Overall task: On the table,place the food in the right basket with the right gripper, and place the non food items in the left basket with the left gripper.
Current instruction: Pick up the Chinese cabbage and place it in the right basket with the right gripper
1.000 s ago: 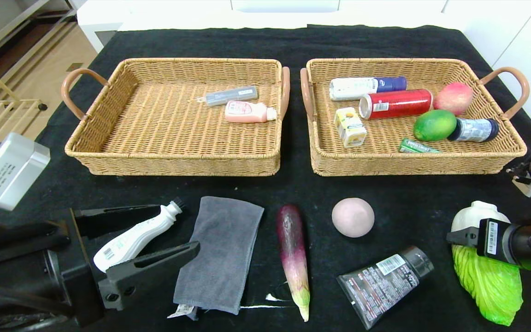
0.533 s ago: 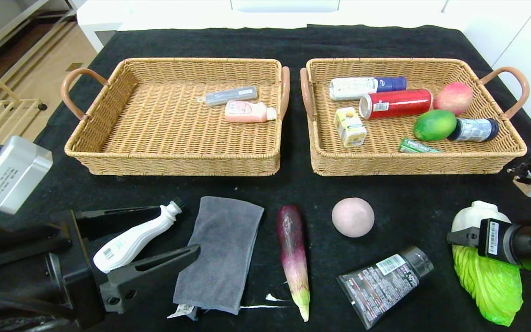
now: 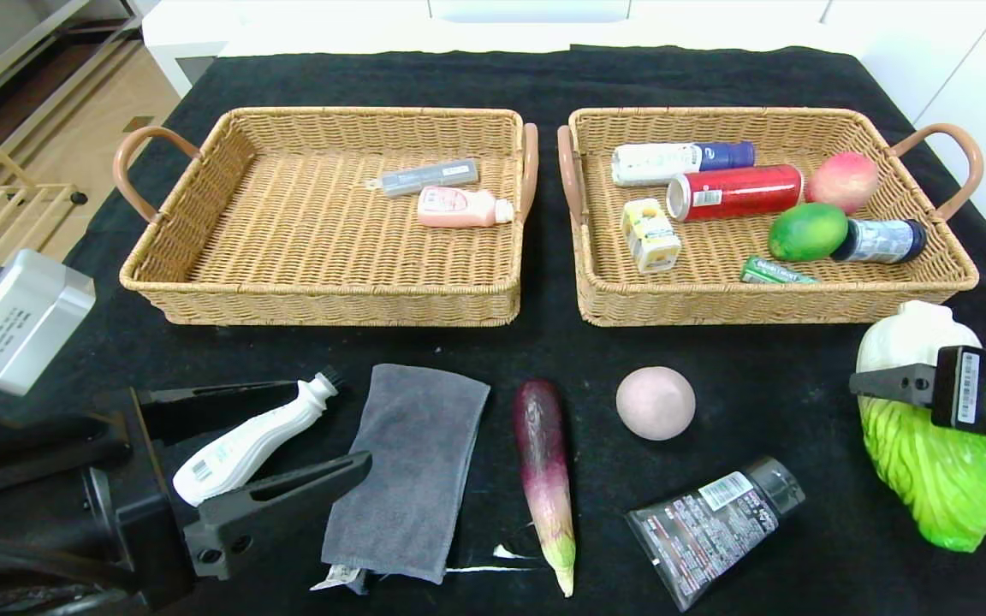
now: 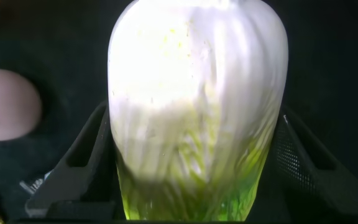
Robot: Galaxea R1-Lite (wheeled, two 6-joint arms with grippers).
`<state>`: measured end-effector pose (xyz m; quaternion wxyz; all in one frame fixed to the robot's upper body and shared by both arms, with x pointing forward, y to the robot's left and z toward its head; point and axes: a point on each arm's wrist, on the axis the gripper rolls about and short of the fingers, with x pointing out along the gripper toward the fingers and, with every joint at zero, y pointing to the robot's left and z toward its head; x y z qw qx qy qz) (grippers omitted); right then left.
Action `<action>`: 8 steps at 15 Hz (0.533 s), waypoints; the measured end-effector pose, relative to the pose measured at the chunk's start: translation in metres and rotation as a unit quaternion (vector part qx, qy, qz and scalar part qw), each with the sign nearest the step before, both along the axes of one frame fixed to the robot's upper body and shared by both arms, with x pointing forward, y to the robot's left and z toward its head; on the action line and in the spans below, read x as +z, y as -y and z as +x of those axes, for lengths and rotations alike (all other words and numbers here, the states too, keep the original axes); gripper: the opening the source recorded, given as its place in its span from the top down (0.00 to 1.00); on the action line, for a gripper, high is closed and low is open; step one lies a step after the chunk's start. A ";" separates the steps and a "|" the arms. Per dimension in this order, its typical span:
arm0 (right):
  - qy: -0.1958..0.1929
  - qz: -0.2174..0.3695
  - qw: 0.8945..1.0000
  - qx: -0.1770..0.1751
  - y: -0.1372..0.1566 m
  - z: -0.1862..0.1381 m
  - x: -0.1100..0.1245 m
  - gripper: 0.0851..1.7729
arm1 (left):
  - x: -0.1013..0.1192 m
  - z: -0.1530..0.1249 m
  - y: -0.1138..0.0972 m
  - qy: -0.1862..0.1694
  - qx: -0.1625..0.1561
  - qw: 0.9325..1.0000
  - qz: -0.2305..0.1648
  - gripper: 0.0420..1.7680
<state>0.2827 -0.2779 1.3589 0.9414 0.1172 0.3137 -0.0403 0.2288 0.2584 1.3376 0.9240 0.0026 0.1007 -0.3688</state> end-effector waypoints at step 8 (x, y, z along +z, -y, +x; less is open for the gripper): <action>0.099 0.007 0.995 0.021 -0.017 0.038 0.068 0.18 | 0.000 0.000 0.000 0.000 0.000 1.000 0.000 0.03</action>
